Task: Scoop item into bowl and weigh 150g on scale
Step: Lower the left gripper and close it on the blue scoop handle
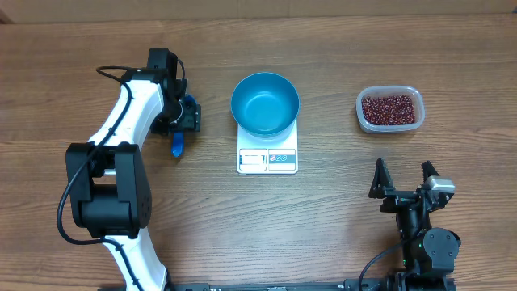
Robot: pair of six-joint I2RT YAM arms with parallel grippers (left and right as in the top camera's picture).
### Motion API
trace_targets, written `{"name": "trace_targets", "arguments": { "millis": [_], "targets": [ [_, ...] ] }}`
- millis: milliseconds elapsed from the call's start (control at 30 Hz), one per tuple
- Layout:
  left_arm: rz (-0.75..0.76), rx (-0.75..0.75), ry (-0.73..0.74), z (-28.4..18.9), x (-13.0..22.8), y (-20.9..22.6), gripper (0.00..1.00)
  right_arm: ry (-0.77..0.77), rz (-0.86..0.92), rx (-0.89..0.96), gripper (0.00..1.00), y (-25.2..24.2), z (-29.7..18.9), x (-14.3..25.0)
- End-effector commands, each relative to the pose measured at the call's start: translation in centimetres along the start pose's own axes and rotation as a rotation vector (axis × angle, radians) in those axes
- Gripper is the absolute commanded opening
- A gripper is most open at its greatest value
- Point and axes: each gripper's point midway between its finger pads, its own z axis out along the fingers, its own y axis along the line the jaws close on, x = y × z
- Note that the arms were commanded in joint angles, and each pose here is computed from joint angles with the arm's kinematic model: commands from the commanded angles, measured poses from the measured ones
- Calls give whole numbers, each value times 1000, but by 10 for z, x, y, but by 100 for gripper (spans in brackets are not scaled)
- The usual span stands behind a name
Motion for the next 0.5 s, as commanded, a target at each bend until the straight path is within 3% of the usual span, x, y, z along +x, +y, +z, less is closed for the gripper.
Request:
{"name": "trace_targets", "arguments": {
  "millis": [0, 333, 467],
  "targets": [
    [-26, -16, 30, 9, 8, 2, 73, -6, -4, 0, 100, -1, 0, 1],
    [-22, -16, 22, 11, 7, 2, 73, -6, -4, 0, 100, -1, 0, 1],
    [-22, -16, 22, 11, 7, 2, 61, -6, -4, 0, 100, -1, 0, 1]
  ]
}}
